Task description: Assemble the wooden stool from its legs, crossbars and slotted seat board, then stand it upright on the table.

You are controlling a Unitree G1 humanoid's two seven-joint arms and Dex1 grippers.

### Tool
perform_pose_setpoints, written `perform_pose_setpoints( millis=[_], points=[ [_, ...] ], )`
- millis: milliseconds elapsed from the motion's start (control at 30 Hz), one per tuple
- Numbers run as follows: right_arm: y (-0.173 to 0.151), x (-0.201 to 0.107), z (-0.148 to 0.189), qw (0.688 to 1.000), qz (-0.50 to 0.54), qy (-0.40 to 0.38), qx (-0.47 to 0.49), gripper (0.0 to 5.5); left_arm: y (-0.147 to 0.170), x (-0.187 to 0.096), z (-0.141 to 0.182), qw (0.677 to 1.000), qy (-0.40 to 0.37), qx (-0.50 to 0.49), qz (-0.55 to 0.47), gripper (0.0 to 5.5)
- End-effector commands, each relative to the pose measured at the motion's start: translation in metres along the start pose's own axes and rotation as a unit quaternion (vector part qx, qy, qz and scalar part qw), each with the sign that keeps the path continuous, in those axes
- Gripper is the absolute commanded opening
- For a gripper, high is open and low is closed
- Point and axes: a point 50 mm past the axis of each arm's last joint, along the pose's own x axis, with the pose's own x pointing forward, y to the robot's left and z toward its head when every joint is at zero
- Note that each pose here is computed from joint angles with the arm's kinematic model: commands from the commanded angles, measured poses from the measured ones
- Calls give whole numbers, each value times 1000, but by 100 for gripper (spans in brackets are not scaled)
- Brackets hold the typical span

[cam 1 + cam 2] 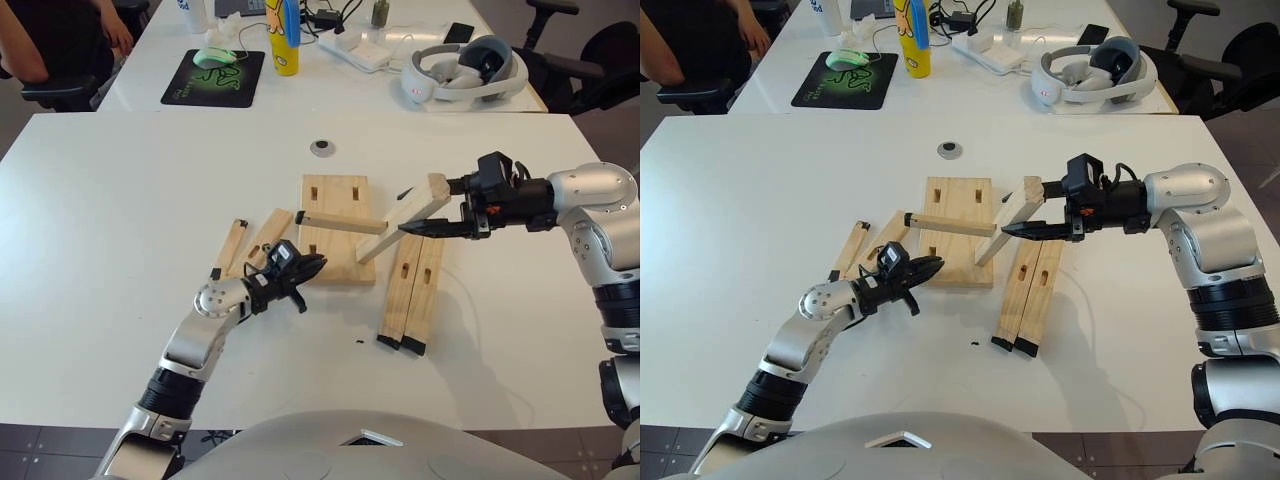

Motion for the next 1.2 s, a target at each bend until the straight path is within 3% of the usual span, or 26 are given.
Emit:
perform_pose_setpoints(
  millis=[33, 300, 567, 600, 900, 1133, 1200],
  points=[
    [7, 7, -36, 994, 16, 89, 58, 205, -12, 11, -7, 1000, 12, -7, 0, 0],
    [3, 10, -32, 994, 25, 92, 55, 205, -23, 12, -37, 993, 110, -29, 10, 0],
    [0, 11, -26, 996, 11, 70, 56, 205, -24, 9, -50, 987, 156, -27, 31, 0],
    [-2, 10, -24, 997, 4, 62, 55, 241, -25, 9, -51, 986, 160, -27, 31, 0],
    [-19, 1, 15, 995, -89, -47, 25, 378, -24, 8, -54, 983, 176, -35, 31, 0],
    [-5, -51, 28, 988, -145, -22, 40, 378, -16, 4, -54, 983, 175, -44, 44, 0],
    [0, -60, 42, 987, -145, -55, 51, 378, -13, 3, -55, 982, 173, -50, 52, 0]
  ],
)
